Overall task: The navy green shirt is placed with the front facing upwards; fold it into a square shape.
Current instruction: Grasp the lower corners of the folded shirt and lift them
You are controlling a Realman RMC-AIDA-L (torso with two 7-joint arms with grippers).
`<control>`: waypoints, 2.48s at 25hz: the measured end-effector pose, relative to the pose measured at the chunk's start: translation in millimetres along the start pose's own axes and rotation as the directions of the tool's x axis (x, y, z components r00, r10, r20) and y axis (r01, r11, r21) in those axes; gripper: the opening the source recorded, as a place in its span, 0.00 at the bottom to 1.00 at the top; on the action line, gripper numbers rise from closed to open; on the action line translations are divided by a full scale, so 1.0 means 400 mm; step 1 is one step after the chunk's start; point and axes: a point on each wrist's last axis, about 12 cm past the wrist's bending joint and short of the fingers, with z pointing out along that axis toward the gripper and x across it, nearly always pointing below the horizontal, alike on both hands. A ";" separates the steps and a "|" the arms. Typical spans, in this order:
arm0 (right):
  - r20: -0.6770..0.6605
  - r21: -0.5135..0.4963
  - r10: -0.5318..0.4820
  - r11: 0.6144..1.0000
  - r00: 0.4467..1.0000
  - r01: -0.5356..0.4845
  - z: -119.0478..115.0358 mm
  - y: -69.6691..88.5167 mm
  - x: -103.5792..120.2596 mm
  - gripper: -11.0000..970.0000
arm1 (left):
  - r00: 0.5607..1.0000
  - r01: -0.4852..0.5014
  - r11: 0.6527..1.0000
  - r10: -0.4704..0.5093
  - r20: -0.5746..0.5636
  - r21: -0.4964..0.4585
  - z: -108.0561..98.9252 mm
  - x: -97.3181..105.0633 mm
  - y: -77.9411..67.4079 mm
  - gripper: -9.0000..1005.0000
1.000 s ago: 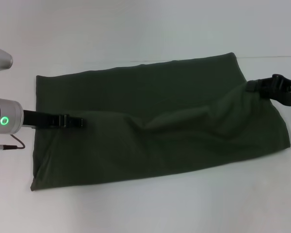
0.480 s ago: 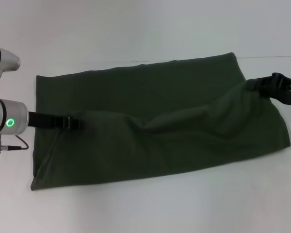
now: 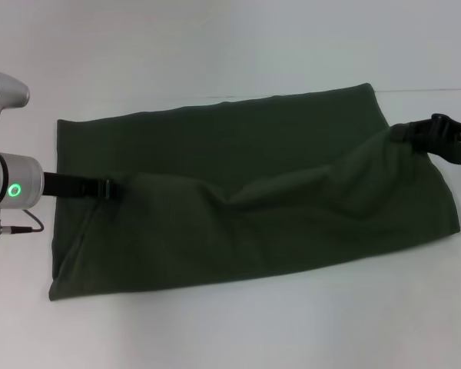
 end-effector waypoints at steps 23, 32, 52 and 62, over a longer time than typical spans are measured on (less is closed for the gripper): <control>0.019 0.022 0.009 1.000 1.000 -0.010 -0.002 -0.013 0.007 0.06 | 0.972 0.048 0.988 -0.080 0.220 0.145 -0.064 0.039 0.040 0.04; 0.057 0.031 0.019 0.999 0.998 -0.021 -0.002 -0.019 0.005 0.06 | 0.939 0.124 0.976 -0.174 0.296 0.179 -0.106 0.072 0.079 0.04; 0.090 -0.064 0.018 0.998 0.996 -0.012 -0.031 -0.019 0.030 0.06 | 0.885 0.121 0.945 -0.241 0.397 0.304 -0.143 0.097 0.075 0.04; 0.022 -0.145 0.014 0.989 1.000 -0.010 -0.076 -0.024 0.078 0.06 | 0.848 0.151 0.900 -0.330 0.413 0.409 -0.199 0.155 0.090 0.04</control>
